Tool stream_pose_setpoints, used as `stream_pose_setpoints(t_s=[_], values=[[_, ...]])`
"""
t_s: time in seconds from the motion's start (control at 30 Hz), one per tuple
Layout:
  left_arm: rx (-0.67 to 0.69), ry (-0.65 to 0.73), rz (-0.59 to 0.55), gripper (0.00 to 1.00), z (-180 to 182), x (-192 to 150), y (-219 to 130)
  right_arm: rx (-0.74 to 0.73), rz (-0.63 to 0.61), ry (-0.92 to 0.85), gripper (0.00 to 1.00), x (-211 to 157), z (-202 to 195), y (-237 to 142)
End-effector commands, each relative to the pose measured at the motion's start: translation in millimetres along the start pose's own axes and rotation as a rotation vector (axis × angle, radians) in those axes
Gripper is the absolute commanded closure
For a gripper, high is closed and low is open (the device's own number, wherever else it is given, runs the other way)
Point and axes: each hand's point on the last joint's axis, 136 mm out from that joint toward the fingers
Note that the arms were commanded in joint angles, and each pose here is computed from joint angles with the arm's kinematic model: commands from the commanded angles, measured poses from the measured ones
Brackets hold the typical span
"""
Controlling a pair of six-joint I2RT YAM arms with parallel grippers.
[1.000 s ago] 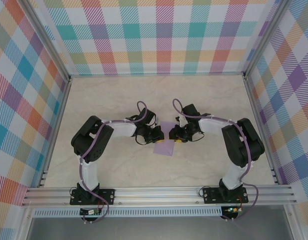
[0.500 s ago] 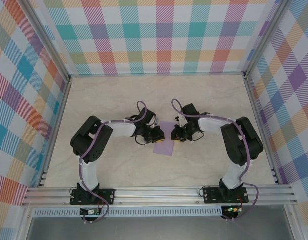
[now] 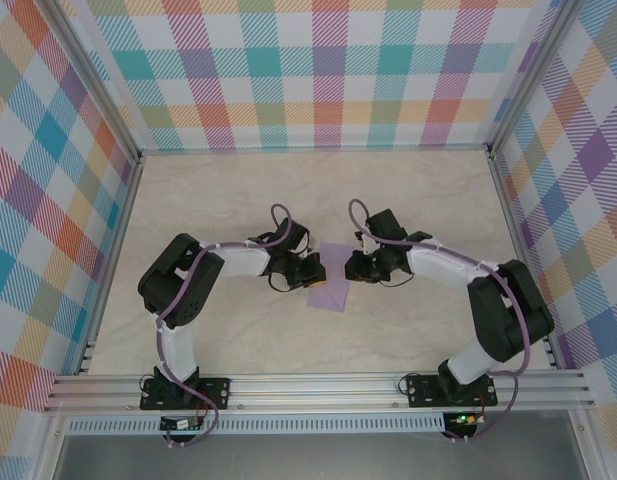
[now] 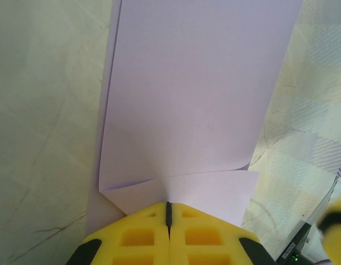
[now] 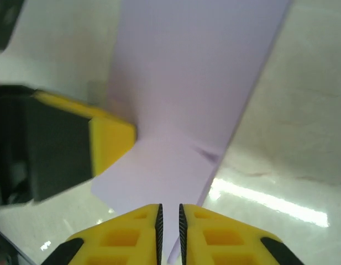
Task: Fold a paper plane with a square sheet of paper (pick it up from the middle)
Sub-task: Fold the triangle a second time at the center of the table.
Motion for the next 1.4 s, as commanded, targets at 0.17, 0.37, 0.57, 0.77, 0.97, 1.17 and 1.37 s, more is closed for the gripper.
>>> stream_pose_setpoints(t_s=[0.17, 0.37, 0.57, 0.77, 0.97, 1.17, 1.37], values=[[0.209, -0.080, 0.010, 0.98, 52, -11, 9, 0.007, 0.086, -0.009, 1.00, -28, 25, 28], [0.249, -0.098, -0.003, 1.00, 61, -13, 8, 0.029, 0.124, -0.005, 1.00, -27, 31, 49], [0.290, -0.121, -0.008, 1.00, 72, -14, 8, 0.041, 0.129, -0.015, 1.00, -20, 35, 56], [0.341, -0.154, -0.019, 1.00, 85, -15, 8, 0.012, 0.159, -0.024, 1.00, -23, 27, 66], [0.429, -0.177, -0.013, 1.00, 105, -21, 5, -0.009, 0.225, -0.060, 1.00, -48, 14, 64], [0.475, -0.201, -0.007, 1.00, 121, -25, 6, -0.005, 0.308, -0.061, 1.00, -85, 3, 53], [0.492, -0.215, -0.004, 1.00, 127, -27, 8, -0.034, 0.346, -0.045, 1.00, -106, -8, 42]])
Point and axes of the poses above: each hand's point on the last joint's axis, 136 mm out from that joint toward the fingers, its own y axis out along the fingers, its own z axis along the line the jaws close on, x = y × z, and after that the axes turned 6 degrees about -y, right-handed
